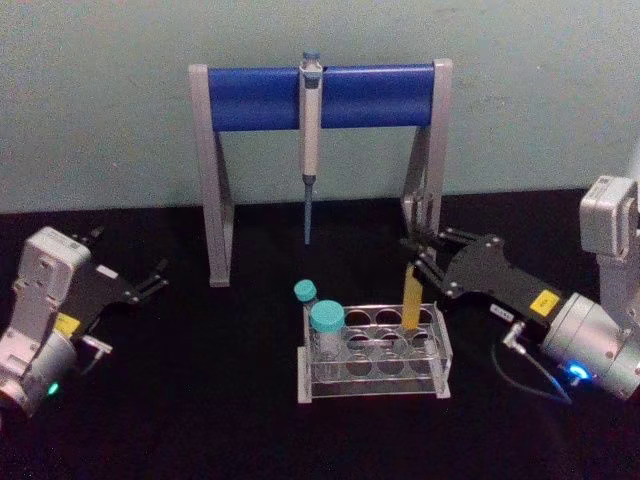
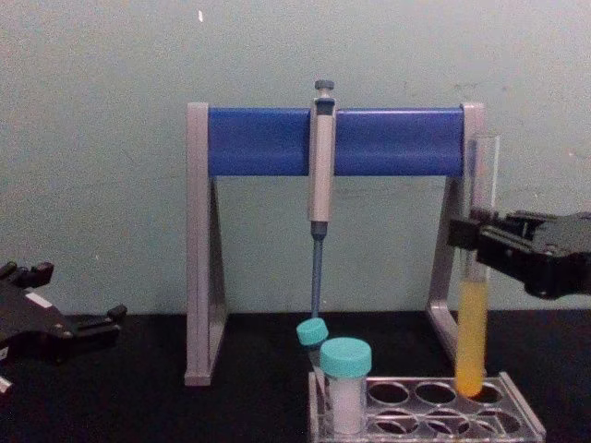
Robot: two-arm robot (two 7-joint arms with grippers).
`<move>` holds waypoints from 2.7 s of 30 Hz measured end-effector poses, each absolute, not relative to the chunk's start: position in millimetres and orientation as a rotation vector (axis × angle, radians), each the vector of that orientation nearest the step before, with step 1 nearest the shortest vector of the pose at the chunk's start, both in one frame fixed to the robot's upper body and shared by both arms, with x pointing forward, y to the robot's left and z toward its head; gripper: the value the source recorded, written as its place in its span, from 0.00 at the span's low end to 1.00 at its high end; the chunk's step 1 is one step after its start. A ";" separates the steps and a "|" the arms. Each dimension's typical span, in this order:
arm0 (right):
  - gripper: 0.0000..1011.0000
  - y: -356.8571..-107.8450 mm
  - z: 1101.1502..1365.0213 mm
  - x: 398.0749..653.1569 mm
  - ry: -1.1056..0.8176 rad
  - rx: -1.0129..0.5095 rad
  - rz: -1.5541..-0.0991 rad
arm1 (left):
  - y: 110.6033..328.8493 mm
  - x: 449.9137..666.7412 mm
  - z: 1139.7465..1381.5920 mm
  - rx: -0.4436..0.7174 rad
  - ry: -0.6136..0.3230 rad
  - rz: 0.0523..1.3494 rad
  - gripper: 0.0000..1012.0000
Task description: Pick up the test tube from the test tube rack, shake it, then place it back into the test tube rack.
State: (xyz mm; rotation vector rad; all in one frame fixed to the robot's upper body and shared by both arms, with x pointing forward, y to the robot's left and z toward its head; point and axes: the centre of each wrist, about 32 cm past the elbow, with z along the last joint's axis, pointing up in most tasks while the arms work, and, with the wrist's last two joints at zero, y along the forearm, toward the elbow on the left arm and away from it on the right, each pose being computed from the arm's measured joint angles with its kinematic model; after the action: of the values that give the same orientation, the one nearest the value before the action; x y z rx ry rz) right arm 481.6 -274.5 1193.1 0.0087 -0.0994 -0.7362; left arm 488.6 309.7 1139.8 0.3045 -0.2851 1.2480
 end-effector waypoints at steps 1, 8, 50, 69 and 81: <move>0.23 -272.6 1192.7 481.5 -0.091 0.012 -0.716 | 309.7 488.6 1139.8 0.305 -0.285 1.248 1.00; 0.23 -261.7 1190.7 490.5 -0.069 0.038 -0.648 | 309.7 488.6 1139.8 0.304 -0.285 1.248 1.00; 0.23 -256.2 1189.0 521.5 -0.116 0.089 -0.777 | 309.7 488.6 1139.8 0.304 -0.285 1.248 1.00; 0.23 -268.6 1191.1 507.4 -0.130 0.079 -0.845 | 309.7 488.6 1139.8 0.304 -0.285 1.248 1.00; 0.23 -277.4 1192.3 482.5 -0.123 0.042 -0.859 | 309.7 488.6 1139.8 0.304 -0.285 1.248 1.00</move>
State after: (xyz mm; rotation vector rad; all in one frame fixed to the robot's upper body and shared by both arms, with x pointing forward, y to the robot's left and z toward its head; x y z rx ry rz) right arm 482.5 -277.4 1192.3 0.0421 -0.1233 -0.8592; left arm 488.6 309.7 1139.8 0.3045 -0.2850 1.2480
